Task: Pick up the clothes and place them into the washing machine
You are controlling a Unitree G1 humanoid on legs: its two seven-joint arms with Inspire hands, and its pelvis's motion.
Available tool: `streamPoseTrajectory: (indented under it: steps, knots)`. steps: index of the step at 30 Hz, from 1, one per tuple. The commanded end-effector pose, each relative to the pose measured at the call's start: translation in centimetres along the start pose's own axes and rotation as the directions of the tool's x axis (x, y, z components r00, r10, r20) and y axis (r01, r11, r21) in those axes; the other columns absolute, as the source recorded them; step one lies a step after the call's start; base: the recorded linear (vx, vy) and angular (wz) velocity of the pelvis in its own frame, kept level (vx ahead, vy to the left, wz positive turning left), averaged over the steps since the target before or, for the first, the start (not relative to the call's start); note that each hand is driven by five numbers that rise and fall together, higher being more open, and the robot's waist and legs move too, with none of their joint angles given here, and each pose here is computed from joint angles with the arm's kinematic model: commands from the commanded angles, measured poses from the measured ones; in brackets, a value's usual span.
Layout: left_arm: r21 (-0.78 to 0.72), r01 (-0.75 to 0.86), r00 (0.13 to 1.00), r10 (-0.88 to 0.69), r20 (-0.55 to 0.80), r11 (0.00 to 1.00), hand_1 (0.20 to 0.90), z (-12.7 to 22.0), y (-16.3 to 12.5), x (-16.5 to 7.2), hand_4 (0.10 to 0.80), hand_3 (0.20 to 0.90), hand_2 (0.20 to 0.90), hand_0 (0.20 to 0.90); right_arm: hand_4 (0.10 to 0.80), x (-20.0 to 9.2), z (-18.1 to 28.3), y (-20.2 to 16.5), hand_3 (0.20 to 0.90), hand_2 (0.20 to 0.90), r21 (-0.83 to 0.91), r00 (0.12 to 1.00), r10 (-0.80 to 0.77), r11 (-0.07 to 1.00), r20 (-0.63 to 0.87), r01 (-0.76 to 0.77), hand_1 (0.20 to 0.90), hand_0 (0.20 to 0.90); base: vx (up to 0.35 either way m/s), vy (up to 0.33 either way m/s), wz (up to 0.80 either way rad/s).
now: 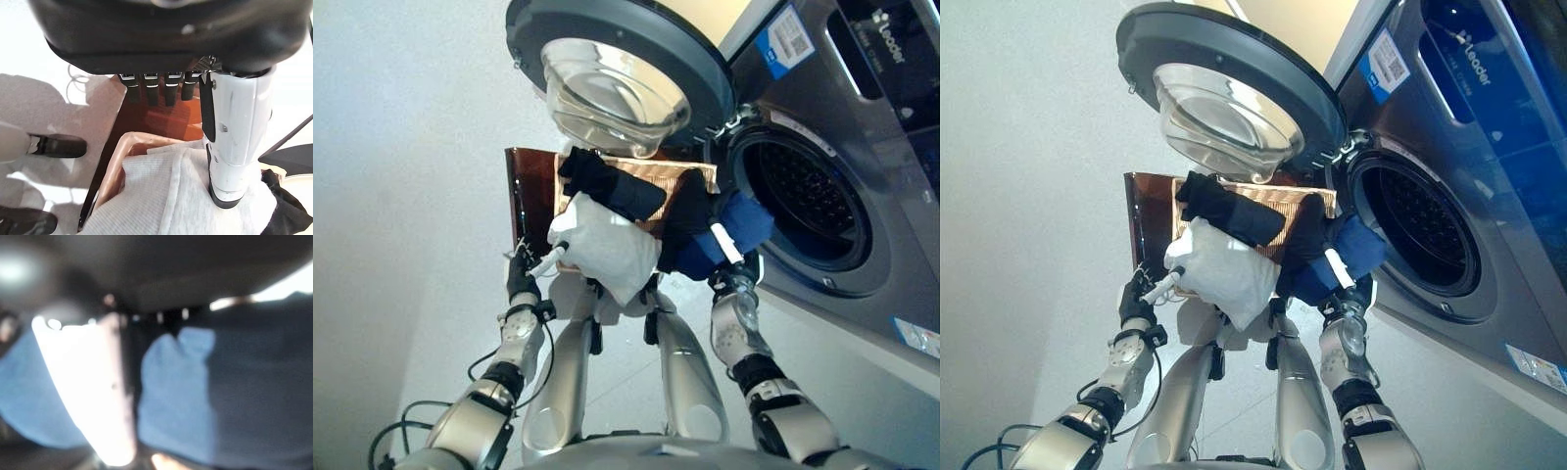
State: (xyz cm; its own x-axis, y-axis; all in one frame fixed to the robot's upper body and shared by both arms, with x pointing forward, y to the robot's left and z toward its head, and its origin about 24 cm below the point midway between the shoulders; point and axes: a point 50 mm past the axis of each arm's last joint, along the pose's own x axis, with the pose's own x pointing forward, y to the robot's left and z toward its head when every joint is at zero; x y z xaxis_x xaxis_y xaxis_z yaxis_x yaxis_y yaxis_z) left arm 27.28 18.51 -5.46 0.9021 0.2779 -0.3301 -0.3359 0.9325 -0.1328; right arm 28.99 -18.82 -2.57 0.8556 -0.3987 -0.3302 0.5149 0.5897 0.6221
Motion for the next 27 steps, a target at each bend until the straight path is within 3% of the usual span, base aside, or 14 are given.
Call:
streamPoseTrajectory:
  steps: [1, 13, 27]
  knots:
    - [-0.043, -0.044, 0.998, 0.041, -0.057, 0.998, 0.900, -1.9, 0.5, -0.9, 0.800, 0.900, 0.900, 0.900, 0.300, 0.2, 2.6, -0.6, 0.200, 0.200, 0.154, 0.987, 0.013, 0.987, 0.160, -0.038, 0.200, 0.200, 0.000, 0.000, 0.00]
    - [-0.068, -0.035, 0.997, 0.030, -0.077, 0.997, 0.900, -2.2, 0.1, -0.9, 0.800, 0.900, 0.900, 0.900, 0.300, 1.1, 2.2, -2.1, 0.200, 0.200, 0.491, 0.977, -0.169, 0.867, 0.132, 0.083, 0.200, 0.200, 0.000, 0.000, 0.00]
    - [-0.066, -0.010, 0.996, 0.004, -0.092, 0.998, 0.900, -2.6, -0.3, -1.1, 0.800, 0.900, 0.900, 0.900, 0.300, 3.0, 5.9, -1.7, 0.200, 0.200, 0.649, 0.930, -0.301, 0.755, 0.210, 0.097, 0.200, 0.200, 0.000, 0.000, 0.00]
